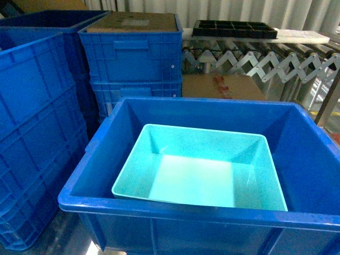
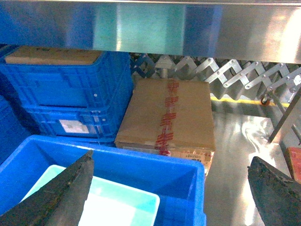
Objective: Stack blue boxes stably on right
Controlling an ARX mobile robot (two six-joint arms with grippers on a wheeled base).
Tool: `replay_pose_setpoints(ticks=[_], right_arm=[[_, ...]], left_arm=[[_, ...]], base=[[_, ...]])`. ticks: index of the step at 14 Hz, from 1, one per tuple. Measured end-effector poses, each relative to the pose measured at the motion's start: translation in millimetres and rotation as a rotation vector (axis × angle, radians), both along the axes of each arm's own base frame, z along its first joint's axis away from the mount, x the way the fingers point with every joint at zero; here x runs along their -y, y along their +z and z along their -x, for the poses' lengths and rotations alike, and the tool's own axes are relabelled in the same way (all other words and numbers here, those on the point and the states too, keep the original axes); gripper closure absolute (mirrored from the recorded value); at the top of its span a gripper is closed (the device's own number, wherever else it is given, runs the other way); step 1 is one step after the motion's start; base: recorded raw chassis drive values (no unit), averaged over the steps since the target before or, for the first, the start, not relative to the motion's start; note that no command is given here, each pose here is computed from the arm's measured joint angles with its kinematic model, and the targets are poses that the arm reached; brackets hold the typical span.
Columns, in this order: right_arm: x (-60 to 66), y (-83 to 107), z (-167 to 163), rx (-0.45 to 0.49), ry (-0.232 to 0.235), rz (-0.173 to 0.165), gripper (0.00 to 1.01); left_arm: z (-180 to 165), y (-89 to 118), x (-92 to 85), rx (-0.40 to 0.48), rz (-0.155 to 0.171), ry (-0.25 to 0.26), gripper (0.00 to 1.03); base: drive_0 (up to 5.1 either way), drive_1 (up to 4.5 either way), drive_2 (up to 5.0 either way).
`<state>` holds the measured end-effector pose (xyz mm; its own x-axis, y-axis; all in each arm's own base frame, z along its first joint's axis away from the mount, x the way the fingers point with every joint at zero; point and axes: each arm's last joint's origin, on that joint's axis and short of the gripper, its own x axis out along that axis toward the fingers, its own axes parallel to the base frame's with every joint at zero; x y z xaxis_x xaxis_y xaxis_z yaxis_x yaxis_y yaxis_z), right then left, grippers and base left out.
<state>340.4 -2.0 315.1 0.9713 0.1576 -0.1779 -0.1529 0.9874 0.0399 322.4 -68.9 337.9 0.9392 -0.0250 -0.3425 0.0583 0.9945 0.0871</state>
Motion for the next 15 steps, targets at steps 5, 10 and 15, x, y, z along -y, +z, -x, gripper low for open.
replay_pose_setpoints(ticks=[5,10,15], right_arm=[[-3.0,8.3,98.1,-0.022,0.030,-0.007,0.03],[-2.1,-37.2,128.4,0.198,-0.155,0.018,0.44],[-2.1,-96.2,170.7,0.182,-0.154,0.022,0.99]], left_arm=[[80.3,12.9,3.0,0.067,0.164,0.103,0.05],[111.6,-42.9,-28.5,0.375,0.137,0.063,0.49],[153.8,-112.5,-52.5,0.349,0.112,0.051,1.01]], base=[[0.0,0.00,0.0],[0.0,0.00,0.0],[0.0,0.00,0.0]])
